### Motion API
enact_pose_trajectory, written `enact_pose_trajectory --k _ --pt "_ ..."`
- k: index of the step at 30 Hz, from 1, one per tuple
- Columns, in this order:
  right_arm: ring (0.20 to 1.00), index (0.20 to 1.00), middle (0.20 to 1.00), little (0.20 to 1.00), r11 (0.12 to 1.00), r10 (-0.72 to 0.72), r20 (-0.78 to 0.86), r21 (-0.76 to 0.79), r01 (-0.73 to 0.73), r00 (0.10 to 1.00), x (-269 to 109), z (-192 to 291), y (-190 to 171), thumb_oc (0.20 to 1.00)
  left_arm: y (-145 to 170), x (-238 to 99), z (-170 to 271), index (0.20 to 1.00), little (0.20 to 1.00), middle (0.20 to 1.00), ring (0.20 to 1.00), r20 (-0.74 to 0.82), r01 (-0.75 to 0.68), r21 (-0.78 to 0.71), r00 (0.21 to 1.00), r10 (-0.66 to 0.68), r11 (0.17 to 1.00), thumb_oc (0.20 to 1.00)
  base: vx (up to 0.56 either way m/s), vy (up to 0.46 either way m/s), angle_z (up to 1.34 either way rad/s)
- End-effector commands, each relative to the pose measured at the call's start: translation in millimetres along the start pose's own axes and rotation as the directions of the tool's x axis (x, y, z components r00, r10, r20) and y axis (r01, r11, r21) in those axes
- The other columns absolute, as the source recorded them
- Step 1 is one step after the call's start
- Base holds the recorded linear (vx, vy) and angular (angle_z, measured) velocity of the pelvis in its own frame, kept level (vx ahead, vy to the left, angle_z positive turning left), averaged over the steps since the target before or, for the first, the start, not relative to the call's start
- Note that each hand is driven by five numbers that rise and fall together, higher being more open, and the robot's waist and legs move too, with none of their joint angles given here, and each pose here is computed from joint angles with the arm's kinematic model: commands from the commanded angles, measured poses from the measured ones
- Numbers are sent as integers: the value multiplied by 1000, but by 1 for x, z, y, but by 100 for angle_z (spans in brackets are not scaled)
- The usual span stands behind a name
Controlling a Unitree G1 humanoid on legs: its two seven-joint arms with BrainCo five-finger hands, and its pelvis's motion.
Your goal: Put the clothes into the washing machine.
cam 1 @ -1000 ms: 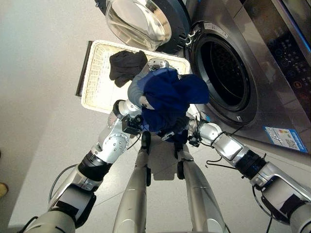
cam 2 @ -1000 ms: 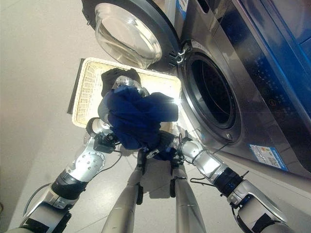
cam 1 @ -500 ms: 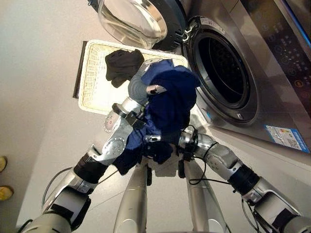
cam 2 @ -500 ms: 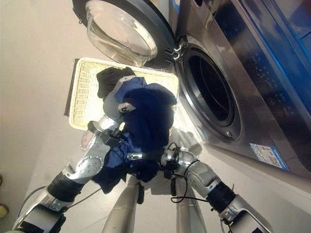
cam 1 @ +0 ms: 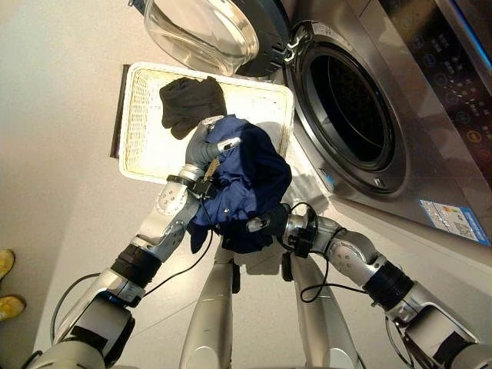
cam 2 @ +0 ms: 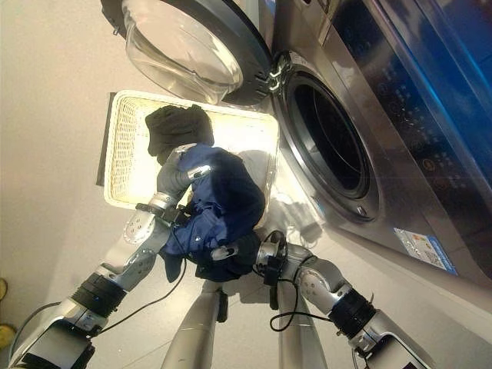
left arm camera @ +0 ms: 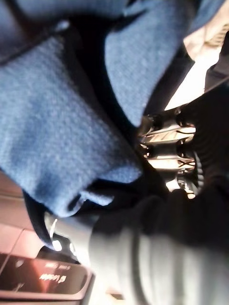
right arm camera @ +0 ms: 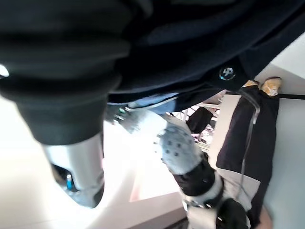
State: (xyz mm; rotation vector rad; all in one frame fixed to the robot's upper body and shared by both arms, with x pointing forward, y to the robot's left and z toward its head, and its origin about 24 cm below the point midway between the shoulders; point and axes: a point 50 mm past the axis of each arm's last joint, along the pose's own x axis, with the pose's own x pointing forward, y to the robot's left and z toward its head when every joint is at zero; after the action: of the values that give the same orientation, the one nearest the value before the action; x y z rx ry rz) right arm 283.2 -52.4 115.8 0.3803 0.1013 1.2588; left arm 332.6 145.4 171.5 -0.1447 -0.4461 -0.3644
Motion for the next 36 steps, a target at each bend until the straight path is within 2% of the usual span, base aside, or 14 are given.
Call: enact_pose_trajectory --k 1,4,9,12,13,16,17,24,28,29,30,31,34,36 --pt "1000 1000 1000 1000 993 115 205 -26 -112 972 8 29 20 1000 -3 0 13 200 200 200 200 108 35 -7 994 -34 999 200 17 2 -18" --pt "1000 1000 1000 1000 998 69 240 -7 -69 968 6 30 17 1000 -10 -5 6 200 200 200 200 93 114 -52 990 -108 992 200 11 0 -9" --pt "1000 1000 1000 1000 999 7 269 44 -19 963 5 29 15 1000 -32 -11 -2 200 200 200 200 62 326 -108 945 -321 939 200 0 0 0" --pt "1000 1000 1000 1000 997 -59 275 56 45 960 3 30 11 1000 -47 -17 -1 200 200 200 200 70 467 -117 884 -462 876 200 4 13 -1" --pt "1000 1000 1000 1000 994 -106 264 60 93 959 2 28 8 1000 -58 -21 2 200 200 200 200 91 563 -127 826 -556 817 200 14 45 -2" --pt "1000 1000 1000 1000 991 -133 260 61 121 956 -1 27 6 1000 -68 -26 5 200 200 200 200 115 639 -135 769 -629 757 200 9 26 -3" --pt "1000 1000 1000 1000 987 -159 252 59 148 955 -4 26 3 1000 -77 -31 9 200 200 200 200 141 712 -134 702 -698 689 200 7 13 -3" --pt "1000 1000 1000 1000 971 -237 200 68 228 951 -7 20 -4 1000 -98 -37 25 200 200 200 200 228 839 -120 544 -808 531 200 0 0 0" --pt "1000 1000 1000 1000 966 -255 201 88 241 946 -10 20 -7 1000 -103 -39 26 200 200 200 200 207 860 -122 510 -835 495 200 0 0 0" --pt "558 558 558 558 966 -254 217 97 239 943 -12 21 -7 558 -102 -38 25 200 200 200 200 178 850 -124 527 -831 513 200 0 0 0" --pt "558 558 558 558 966 -254 217 97 239 943 -12 21 -7 558 -102 -38 25 200 200 200 200 178 850 -124 527 -831 513 200 0 0 0" --pt "200 200 200 200 966 -255 235 100 238 938 -13 22 -7 200 -100 -37 22 200 200 200 200 151 831 -135 555 -818 540 200 0 0 0" --pt "200 200 200 200 966 -254 238 99 237 937 -13 22 -6 200 -99 -37 22 200 200 200 200 148 827 -138 561 -814 545 200 0 0 0" --pt "200 200 200 200 968 -249 255 87 234 934 -14 22 -5 200 -93 -37 18 200 200 200 200 133 797 -164 602 -788 581 200 0 0 0"
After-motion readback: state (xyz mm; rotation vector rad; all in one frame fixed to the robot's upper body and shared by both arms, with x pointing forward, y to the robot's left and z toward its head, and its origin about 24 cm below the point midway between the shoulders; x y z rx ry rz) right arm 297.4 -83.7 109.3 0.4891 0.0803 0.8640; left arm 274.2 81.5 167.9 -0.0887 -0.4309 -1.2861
